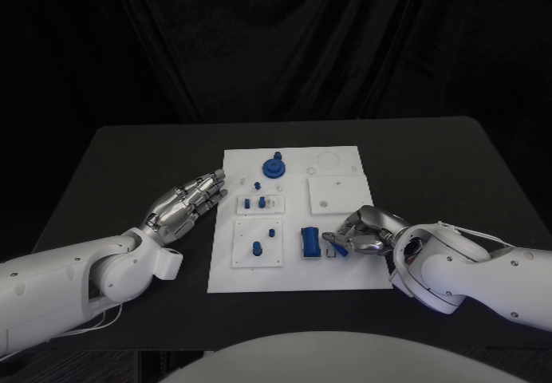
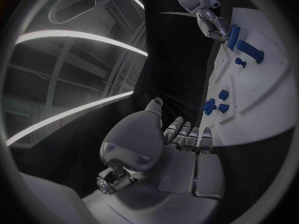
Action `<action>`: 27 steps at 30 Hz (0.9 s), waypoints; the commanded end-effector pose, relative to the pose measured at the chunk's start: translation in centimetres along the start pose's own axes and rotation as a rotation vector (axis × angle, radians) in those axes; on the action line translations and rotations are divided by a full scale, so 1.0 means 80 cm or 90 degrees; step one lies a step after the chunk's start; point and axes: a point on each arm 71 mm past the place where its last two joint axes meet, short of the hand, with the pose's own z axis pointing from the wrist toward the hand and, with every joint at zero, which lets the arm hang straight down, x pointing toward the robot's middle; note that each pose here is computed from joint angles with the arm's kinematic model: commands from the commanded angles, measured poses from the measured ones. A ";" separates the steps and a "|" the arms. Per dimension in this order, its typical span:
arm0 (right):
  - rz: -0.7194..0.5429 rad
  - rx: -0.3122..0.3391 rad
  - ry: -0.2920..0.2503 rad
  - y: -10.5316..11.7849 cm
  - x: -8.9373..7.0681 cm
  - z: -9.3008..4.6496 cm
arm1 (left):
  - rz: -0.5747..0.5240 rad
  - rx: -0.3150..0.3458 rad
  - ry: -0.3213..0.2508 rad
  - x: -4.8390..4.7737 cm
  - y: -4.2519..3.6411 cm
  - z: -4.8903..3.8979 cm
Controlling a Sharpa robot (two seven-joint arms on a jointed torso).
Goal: Assemble the parts on the task board
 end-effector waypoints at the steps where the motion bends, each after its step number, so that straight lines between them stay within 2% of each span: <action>1: -0.019 -0.011 0.021 0.001 0.003 -0.001 | -0.008 0.038 0.007 0.002 -0.0045 0.000; 14: -0.040 -0.031 0.055 0.002 0.007 -0.004 | -0.007 0.036 0.006 0.001 -0.0041 -0.001; 27: -0.044 -0.034 0.062 0.002 0.008 -0.004 | -0.008 0.034 0.006 0.001 -0.0035 -0.001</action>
